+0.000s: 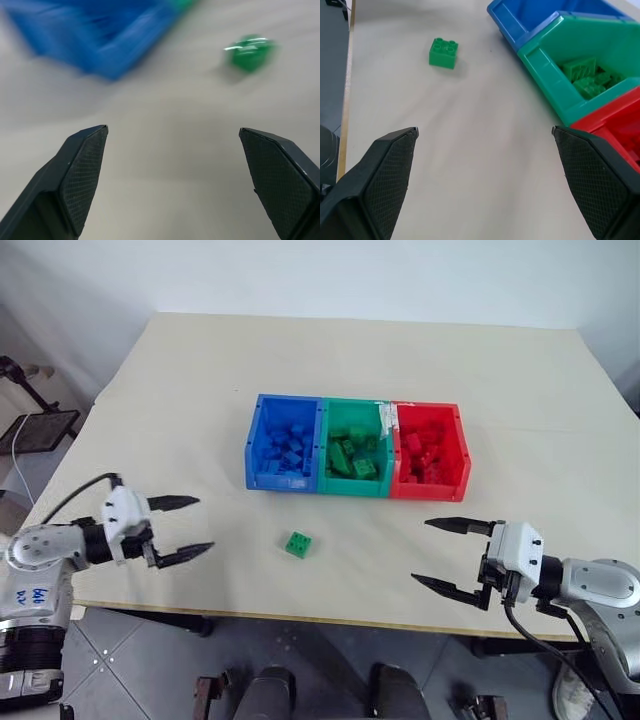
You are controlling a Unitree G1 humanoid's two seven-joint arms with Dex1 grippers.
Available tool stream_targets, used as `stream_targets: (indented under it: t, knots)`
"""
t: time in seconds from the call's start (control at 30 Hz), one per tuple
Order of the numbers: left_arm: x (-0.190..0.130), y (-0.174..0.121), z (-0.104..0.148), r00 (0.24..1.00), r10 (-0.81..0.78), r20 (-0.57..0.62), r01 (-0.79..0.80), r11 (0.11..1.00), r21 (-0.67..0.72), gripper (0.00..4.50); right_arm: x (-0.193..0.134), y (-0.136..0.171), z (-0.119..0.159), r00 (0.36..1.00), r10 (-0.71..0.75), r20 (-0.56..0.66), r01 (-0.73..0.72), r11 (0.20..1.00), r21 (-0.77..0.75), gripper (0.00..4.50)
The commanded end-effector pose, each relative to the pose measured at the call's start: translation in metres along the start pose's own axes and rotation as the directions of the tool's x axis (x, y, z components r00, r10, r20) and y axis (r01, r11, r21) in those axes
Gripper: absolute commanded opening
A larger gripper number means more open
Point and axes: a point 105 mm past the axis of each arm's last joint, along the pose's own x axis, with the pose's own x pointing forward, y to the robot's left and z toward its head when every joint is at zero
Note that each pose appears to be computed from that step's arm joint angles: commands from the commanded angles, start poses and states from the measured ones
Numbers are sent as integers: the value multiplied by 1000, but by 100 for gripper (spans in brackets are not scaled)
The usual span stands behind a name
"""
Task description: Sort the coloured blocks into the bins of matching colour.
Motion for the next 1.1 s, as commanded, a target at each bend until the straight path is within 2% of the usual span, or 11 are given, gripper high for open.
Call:
stream_targets:
  t: [0.03,0.17,0.3,0.5,0.6,0.83,0.87,0.97,1.1]
  knots:
    - [38,-20,28,981,-179,69,168,975,144,447,-15,-1,-1,999,-42,-14,42,999,0,450]
    - [72,-24,31,954,-290,71,271,941,204,447,-23,9,-8,997,-53,-49,55,998,33,450]
    - [98,-18,22,941,-337,-9,329,913,242,447,-31,13,-9,993,-90,-71,93,995,44,450]
    - [109,-8,10,914,-381,-135,404,877,260,447,-40,19,-8,987,-129,-91,135,989,58,450]
    - [109,-2,8,908,-383,-168,416,871,261,385,-42,21,-9,984,-145,-101,151,987,61,450]
    - [119,-3,12,892,-418,-173,449,865,226,165,-43,24,-8,979,-176,-103,183,981,68,450]
    - [122,-3,19,899,-416,-133,436,874,214,148,-44,24,-7,977,-185,-107,193,979,71,450]
    - [127,0,37,916,-401,-34,401,901,168,149,-49,24,-6,969,-224,-107,233,969,77,450]
    - [146,36,84,976,-167,138,169,986,-1,149,-60,7,8,905,-424,-26,424,900,103,450]
